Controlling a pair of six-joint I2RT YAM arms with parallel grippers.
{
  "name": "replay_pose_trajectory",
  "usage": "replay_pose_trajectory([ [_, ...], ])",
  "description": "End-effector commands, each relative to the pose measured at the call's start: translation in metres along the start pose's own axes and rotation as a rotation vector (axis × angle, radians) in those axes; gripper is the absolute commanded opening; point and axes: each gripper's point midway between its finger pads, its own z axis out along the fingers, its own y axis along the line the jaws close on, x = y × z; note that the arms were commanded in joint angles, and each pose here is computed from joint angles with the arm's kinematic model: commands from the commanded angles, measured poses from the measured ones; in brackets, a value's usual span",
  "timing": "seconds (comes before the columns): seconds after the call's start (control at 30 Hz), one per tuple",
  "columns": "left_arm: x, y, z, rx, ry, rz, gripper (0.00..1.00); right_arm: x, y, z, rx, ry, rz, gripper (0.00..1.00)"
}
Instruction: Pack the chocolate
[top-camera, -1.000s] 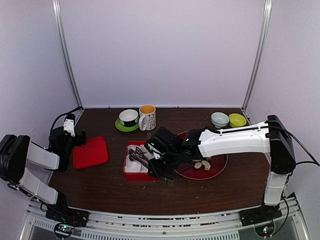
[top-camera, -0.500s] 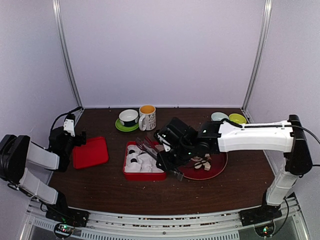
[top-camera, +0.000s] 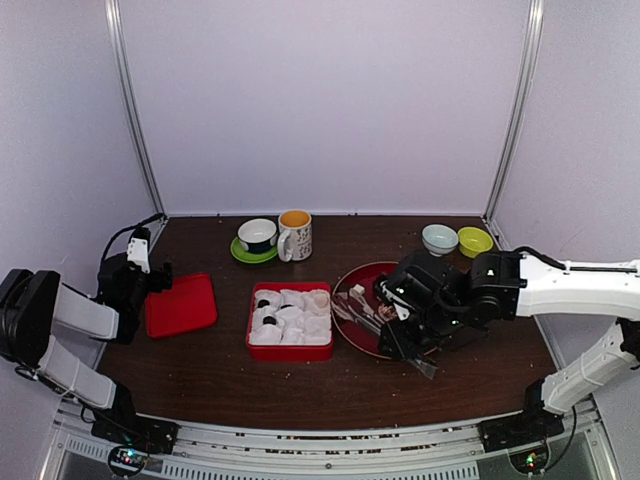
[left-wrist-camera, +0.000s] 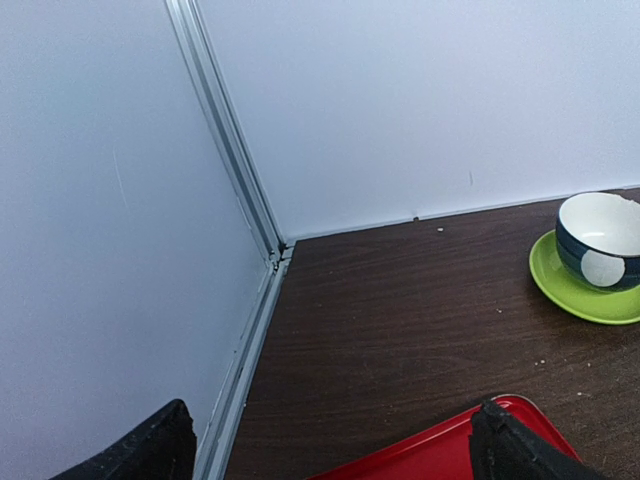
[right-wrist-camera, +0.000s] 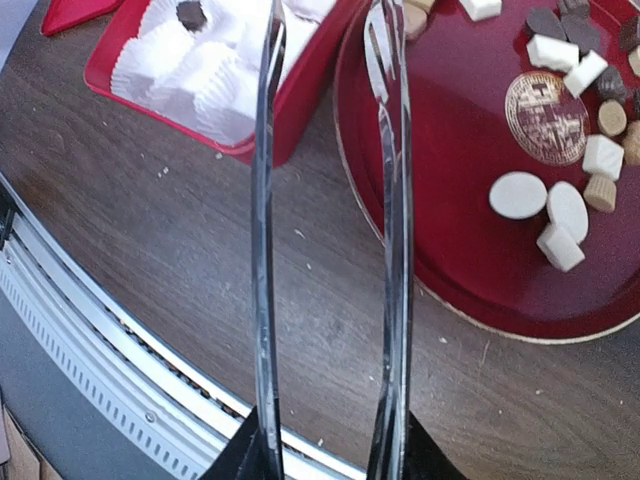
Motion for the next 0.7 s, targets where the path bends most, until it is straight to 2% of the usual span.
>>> replay_pose_trajectory([
  [0.0,-0.011,0.003,-0.001,-0.006,-0.054,-0.011,0.98,0.034,-0.021,-0.011,0.021,0.068,0.061,0.36],
  [0.33,-0.011,0.003,-0.001,-0.006,-0.054,-0.011,0.98,0.085,-0.048,-0.008,0.019,0.154,0.177,0.39],
  [0.53,-0.012,0.003,-0.001,-0.006,-0.055,-0.011,0.98,0.091,-0.054,-0.003,-0.022,0.123,0.259,0.42],
  [0.67,-0.012,0.003,-0.001,-0.006,-0.056,-0.011,0.98,0.096,-0.069,-0.002,0.028,0.126,0.279,0.43],
])
